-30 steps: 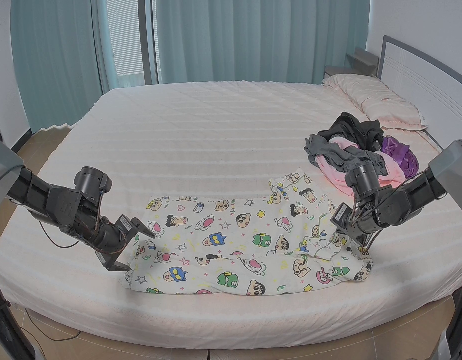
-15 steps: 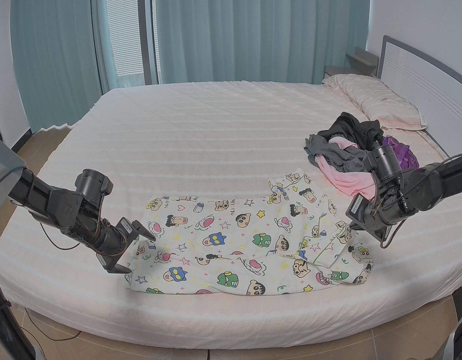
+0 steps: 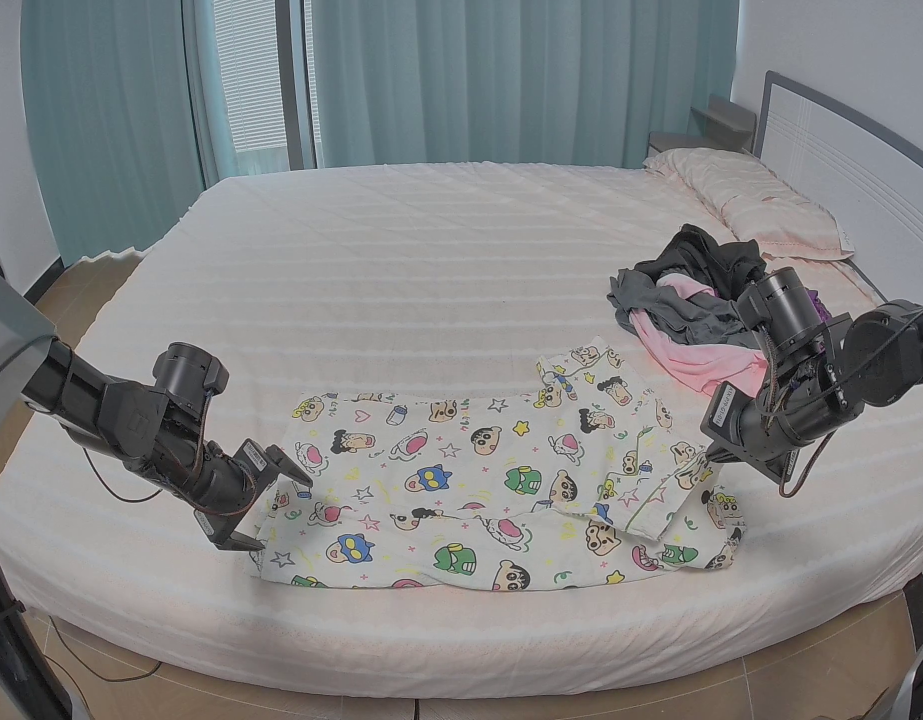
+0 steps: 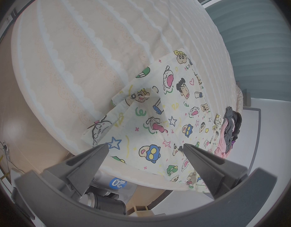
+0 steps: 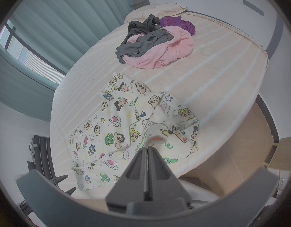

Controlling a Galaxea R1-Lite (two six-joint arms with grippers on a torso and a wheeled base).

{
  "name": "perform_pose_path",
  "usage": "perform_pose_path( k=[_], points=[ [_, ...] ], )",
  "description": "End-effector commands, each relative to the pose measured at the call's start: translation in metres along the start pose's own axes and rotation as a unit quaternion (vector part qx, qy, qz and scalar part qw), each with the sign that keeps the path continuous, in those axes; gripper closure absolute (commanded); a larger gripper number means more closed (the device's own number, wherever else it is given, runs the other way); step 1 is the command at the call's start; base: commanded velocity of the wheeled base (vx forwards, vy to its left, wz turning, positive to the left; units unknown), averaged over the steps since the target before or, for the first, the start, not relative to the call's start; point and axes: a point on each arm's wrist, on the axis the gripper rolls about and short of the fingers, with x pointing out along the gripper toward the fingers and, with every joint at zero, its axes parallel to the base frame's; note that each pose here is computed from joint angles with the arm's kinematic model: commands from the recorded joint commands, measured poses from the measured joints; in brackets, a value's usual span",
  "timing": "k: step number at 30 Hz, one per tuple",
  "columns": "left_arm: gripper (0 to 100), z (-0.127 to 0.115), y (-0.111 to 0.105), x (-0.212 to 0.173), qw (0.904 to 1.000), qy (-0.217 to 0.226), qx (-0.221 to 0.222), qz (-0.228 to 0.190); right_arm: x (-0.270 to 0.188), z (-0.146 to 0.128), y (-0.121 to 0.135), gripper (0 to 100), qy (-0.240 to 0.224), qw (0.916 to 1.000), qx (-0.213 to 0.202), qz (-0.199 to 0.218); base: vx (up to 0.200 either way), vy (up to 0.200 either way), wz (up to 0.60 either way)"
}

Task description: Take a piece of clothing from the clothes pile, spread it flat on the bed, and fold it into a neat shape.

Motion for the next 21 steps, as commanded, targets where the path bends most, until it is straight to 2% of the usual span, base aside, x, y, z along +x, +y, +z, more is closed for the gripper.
perform_pose_path(
  k=[1,6,21],
  points=[
    [0,0.000,0.001,0.003,1.0000,0.003,-0.001,0.004,-0.010,-0.006,0.003,100,0.007,0.9999,-0.010,0.002,0.000,0.000,0.00],
    [0,0.000,0.001,0.004,1.0000,0.003,-0.002,0.005,-0.005,-0.029,-0.004,100,0.031,0.9986,-0.034,-0.024,0.000,0.000,0.00],
    [0,-0.005,0.001,0.006,0.9999,0.009,0.004,0.008,-0.005,-0.066,-0.024,100,0.061,0.9935,-0.077,-0.059,0.000,0.000,0.00]
  ],
)
